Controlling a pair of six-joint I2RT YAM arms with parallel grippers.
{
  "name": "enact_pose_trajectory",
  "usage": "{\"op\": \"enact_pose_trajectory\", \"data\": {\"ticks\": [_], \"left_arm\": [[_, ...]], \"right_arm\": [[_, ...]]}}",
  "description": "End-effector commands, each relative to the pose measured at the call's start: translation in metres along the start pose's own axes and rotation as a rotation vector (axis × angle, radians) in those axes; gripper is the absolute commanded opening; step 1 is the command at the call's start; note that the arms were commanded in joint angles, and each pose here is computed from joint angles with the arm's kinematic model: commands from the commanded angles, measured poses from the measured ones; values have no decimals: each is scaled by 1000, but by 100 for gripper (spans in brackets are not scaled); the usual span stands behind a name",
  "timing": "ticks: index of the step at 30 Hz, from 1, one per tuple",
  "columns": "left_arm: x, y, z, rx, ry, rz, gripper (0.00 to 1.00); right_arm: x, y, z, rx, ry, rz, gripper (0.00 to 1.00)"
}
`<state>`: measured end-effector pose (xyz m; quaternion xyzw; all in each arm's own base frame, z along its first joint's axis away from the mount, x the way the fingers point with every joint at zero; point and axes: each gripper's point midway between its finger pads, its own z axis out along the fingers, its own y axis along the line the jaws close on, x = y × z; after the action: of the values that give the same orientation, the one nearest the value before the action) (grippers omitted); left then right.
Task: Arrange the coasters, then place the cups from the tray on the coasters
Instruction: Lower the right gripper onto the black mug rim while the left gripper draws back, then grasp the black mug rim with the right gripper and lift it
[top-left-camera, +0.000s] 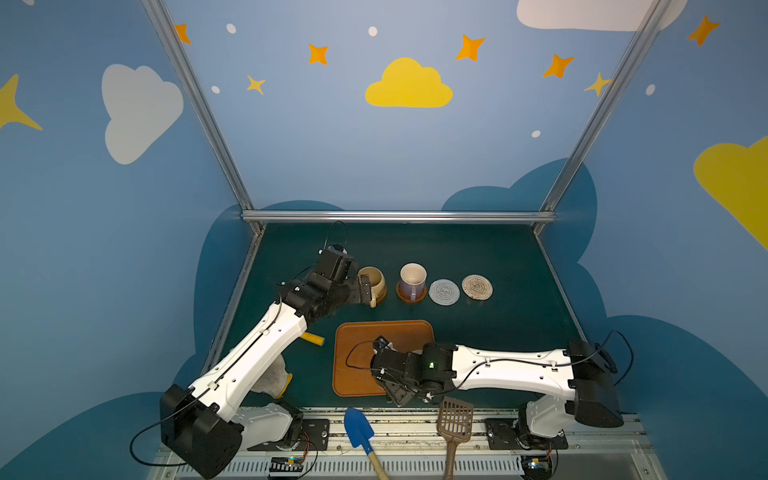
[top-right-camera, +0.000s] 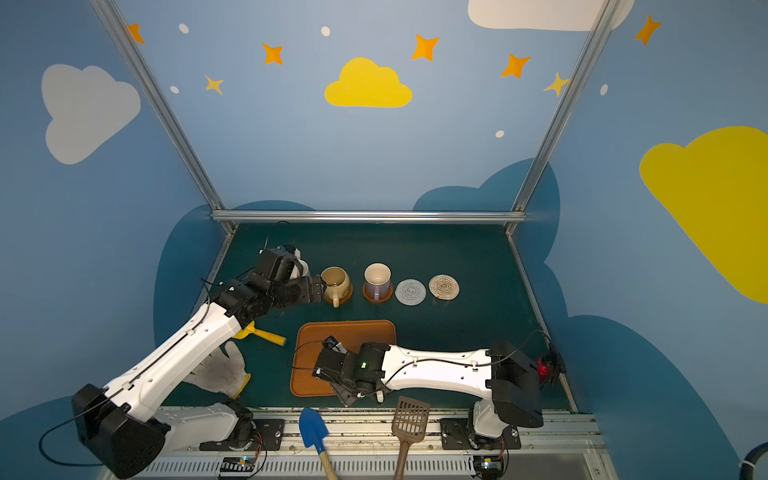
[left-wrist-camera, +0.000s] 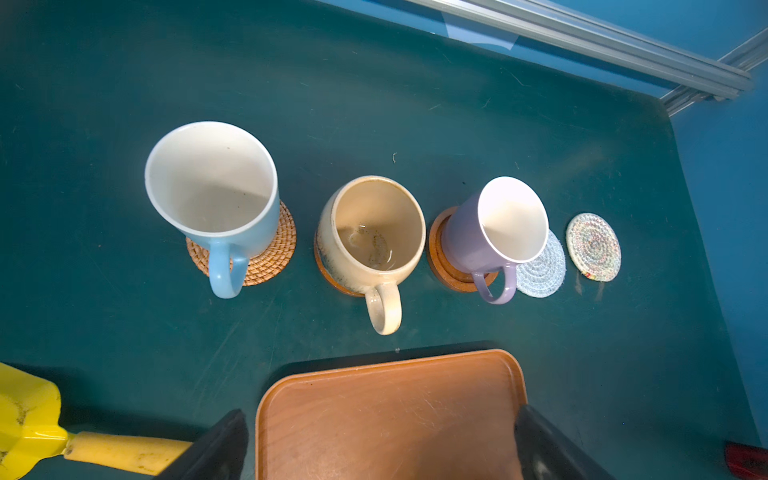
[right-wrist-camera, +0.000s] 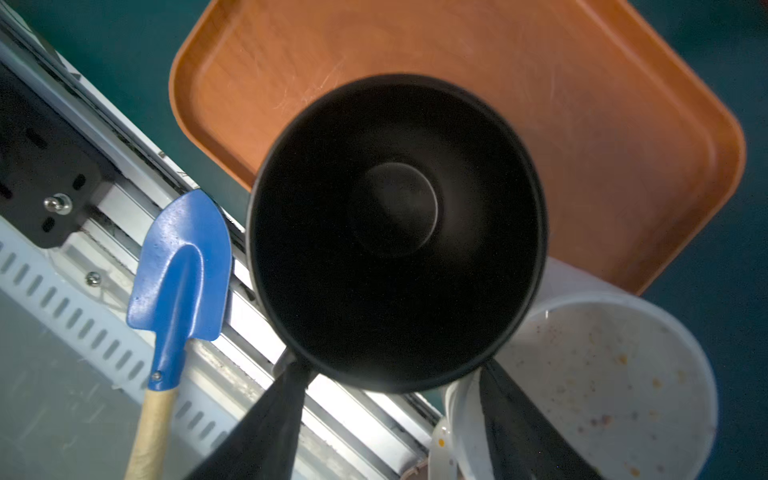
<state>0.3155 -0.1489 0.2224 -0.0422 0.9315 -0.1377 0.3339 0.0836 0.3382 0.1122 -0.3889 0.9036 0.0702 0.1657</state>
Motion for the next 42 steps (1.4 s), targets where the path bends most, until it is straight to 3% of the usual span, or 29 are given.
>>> {"op": "enact_pose_trajectory", "data": {"ticks": [1,5,9,13,17,21,42], "left_arm": [[0,3,-3,4,-3,9,99],[0,4,-2,4,0,8,99],[2,5,0,5,5,6,99],[2,6,2,9,4,3,99],[1,7,2,6,3,3,99],[2,9,3,5,3,2,99],[5,16,3,-3,1,2,99]], "right_arm": [[-5,3,3,13,-5,-4,60],[-6,2,4,27,11,-10,50],[-3,-5,-2,69,22,-2,62],[-7,-2,-12,61,-4,-4,62],[-9,6,-20,31,-18,-9,57],[-3,17,-13,-22,17,-10,44],[-13,20,21,-56,70,31,36]]}}
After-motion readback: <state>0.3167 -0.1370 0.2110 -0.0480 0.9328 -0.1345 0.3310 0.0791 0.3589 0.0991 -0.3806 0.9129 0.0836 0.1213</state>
